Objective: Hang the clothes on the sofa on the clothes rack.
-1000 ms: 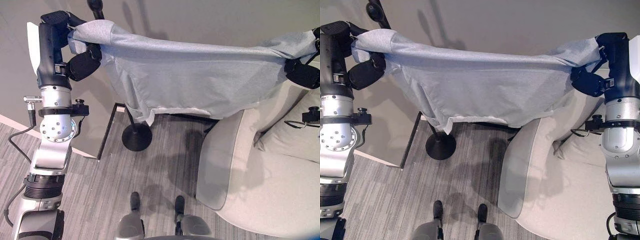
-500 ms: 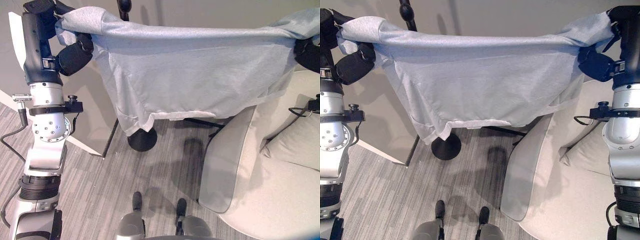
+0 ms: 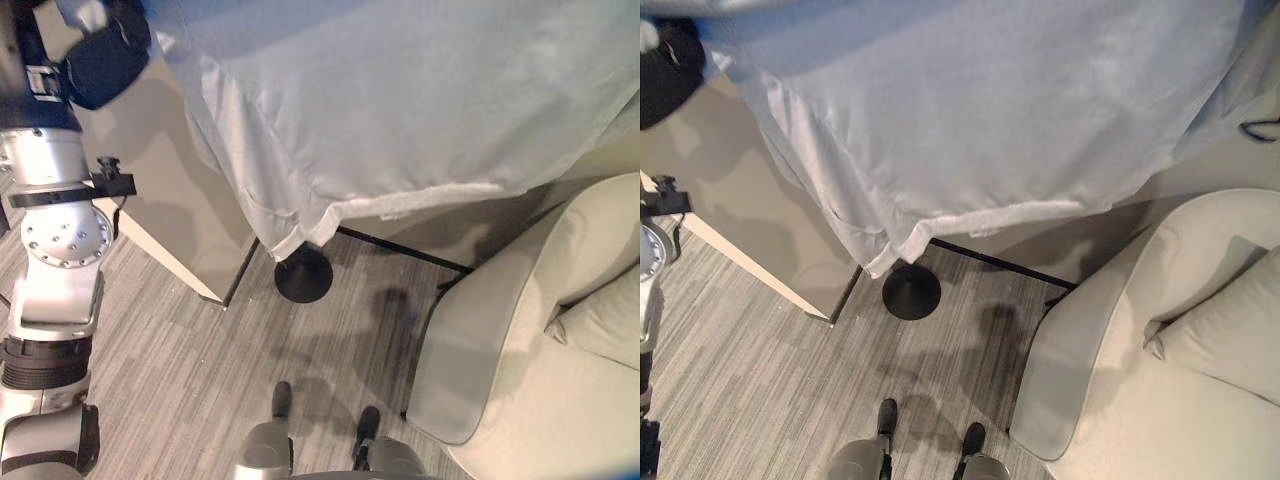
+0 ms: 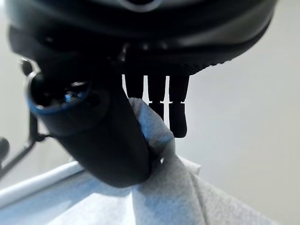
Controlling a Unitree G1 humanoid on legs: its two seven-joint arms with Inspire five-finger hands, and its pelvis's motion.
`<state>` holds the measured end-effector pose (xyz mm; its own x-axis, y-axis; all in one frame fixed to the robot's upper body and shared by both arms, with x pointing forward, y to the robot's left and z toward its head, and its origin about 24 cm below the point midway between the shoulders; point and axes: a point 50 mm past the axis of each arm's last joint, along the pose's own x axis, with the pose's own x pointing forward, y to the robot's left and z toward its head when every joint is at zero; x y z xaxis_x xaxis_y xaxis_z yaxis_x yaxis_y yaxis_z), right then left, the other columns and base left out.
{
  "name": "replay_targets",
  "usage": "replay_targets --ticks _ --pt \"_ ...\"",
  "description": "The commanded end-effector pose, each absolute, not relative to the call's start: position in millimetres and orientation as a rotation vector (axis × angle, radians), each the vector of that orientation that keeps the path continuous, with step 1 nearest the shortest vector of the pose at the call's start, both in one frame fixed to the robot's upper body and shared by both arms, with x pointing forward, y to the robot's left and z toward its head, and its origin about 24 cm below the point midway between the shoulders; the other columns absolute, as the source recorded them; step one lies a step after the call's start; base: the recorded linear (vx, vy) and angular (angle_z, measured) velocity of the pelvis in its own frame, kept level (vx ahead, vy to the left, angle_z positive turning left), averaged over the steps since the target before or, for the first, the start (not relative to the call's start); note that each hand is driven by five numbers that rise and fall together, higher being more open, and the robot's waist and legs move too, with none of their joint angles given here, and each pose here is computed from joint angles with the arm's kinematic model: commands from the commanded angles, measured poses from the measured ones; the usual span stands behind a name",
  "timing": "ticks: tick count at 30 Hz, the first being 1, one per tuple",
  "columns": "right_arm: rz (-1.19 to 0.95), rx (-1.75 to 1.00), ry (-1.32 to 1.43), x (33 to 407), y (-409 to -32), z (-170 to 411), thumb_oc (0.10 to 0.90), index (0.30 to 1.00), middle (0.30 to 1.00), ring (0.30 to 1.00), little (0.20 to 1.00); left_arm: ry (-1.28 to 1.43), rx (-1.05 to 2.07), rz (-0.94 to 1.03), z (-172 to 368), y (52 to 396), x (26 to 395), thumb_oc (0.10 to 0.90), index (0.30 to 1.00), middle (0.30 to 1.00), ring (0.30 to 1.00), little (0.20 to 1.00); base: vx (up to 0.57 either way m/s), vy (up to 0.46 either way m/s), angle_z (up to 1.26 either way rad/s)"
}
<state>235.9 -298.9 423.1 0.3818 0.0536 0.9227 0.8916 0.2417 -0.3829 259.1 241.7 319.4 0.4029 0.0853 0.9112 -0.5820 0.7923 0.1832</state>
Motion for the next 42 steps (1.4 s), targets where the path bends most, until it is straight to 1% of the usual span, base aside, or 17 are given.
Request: replay_targets --ticks 1,4,9,13,23,30,31,36,38,39,42 --pt "-0.883 -1.104 -1.072 226 -310 450 0.400 0.300 0.300 0.300 0.300 -1.204 0.566 0.578 352 257 251 0.400 0.300 0.300 0.300 0.300 0.09 -0.084 0.33" --pt "-0.862 -1.106 -1.069 230 -305 460 0.400 0.300 0.300 0.300 0.300 -1.216 0.589 0.566 360 255 253 0.400 0.300 0.300 0.300 0.300 0.23 -0.181 0.11" --pt "-0.839 -1.159 -1.026 235 -304 461 0.400 0.300 0.300 0.300 0.300 -1.150 0.635 0.568 348 261 257 0.400 0.300 0.300 0.300 0.300 0.19 -0.121 0.65" --pt "-0.775 -1.149 -1.057 233 -297 463 0.400 0.300 0.300 0.300 0.300 -1.101 0.568 0.514 332 253 268 0.400 0.300 0.300 0.300 0.300 0.21 -0.221 0.83" --pt "-0.724 -1.138 -1.084 226 -295 451 0.400 0.300 0.300 0.300 0.300 -1.037 0.561 0.503 318 254 273 0.400 0.300 0.300 0.300 0.300 0.11 -0.136 0.27" --pt "-0.761 -1.183 -0.930 240 -315 439 0.400 0.300 0.300 0.300 0.300 -0.983 0.596 0.486 311 257 278 0.400 0.300 0.300 0.300 0.300 0.04 -0.061 0.03" --pt "-0.748 -1.174 -0.836 253 -324 425 0.400 0.300 0.300 0.300 0.300 -0.957 0.596 0.474 305 257 281 0.400 0.300 0.300 0.300 0.300 0.01 -0.054 0.08" --pt "-0.671 -1.166 -0.655 283 -334 383 0.400 0.300 0.300 0.300 0.300 -0.871 0.617 0.471 287 266 282 0.400 0.300 0.300 0.300 0.300 0.01 -0.027 0.08" --pt "-0.654 -1.161 -0.638 286 -333 373 0.400 0.300 0.300 0.300 0.300 -0.857 0.624 0.472 283 267 282 0.400 0.300 0.300 0.300 0.300 0.00 0.000 0.00" --pt "-0.605 -1.111 -0.593 295 -331 348 0.400 0.300 0.300 0.300 0.300 -0.807 0.635 0.471 272 270 284 0.400 0.300 0.300 0.300 0.300 0.00 -0.018 0.06" --pt "-0.559 -1.072 -0.557 300 -328 320 0.400 0.300 0.300 0.300 0.300 -0.770 0.654 0.469 265 273 285 0.400 0.300 0.300 0.300 0.300 0.00 -0.007 0.03"
